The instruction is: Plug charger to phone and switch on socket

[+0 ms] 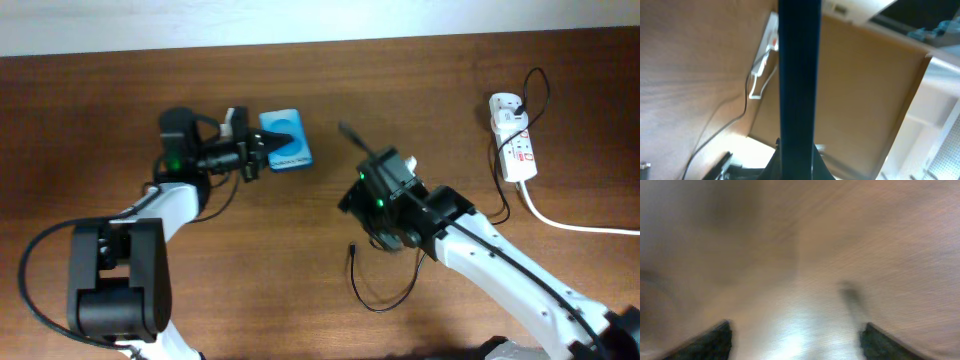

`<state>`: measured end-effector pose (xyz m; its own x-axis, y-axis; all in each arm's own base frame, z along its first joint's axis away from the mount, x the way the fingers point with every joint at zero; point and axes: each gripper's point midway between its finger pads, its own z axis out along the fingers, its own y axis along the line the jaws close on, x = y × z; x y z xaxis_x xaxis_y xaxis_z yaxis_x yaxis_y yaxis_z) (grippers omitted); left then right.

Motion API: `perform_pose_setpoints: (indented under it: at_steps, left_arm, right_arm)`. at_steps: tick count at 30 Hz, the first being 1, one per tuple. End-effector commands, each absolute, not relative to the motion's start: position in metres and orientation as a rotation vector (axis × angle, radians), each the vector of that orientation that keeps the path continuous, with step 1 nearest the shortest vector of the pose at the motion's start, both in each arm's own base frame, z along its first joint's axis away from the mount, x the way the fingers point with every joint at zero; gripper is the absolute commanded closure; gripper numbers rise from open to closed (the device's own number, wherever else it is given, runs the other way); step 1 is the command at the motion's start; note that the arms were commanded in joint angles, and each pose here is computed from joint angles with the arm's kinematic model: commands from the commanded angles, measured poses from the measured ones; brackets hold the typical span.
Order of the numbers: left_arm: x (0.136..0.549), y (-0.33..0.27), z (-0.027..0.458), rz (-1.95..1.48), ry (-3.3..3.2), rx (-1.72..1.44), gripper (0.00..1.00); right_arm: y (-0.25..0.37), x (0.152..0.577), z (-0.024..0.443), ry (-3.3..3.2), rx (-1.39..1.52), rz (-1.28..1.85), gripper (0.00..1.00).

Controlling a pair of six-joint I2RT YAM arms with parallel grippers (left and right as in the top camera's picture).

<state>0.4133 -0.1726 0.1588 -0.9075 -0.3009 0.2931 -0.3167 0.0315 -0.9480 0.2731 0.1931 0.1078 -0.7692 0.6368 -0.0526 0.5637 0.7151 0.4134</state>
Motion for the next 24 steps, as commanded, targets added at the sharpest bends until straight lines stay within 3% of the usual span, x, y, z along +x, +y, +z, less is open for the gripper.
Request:
perform_pose_setpoints:
  at_steps: [1, 8, 24]
  left_arm:
    - [0.411, -0.164, 0.181, 2.133, -2.269, 0.556, 1.00]
    - [0.405, -0.165, 0.183, 2.130, -2.244, 0.509, 1.00]
    - [0.404, -0.166, 0.183, 2.130, -2.242, 0.504, 1.00]
  right_arm:
    - [0.165, 0.256, 0.091, 2.828, 0.838, 0.332, 0.01]
    - [0.150, 0.233, 0.085, 2.911, 0.857, 0.211, 0.02]
    - [0.151, 0.234, 0.085, 2.908, 0.857, 0.216, 0.02]
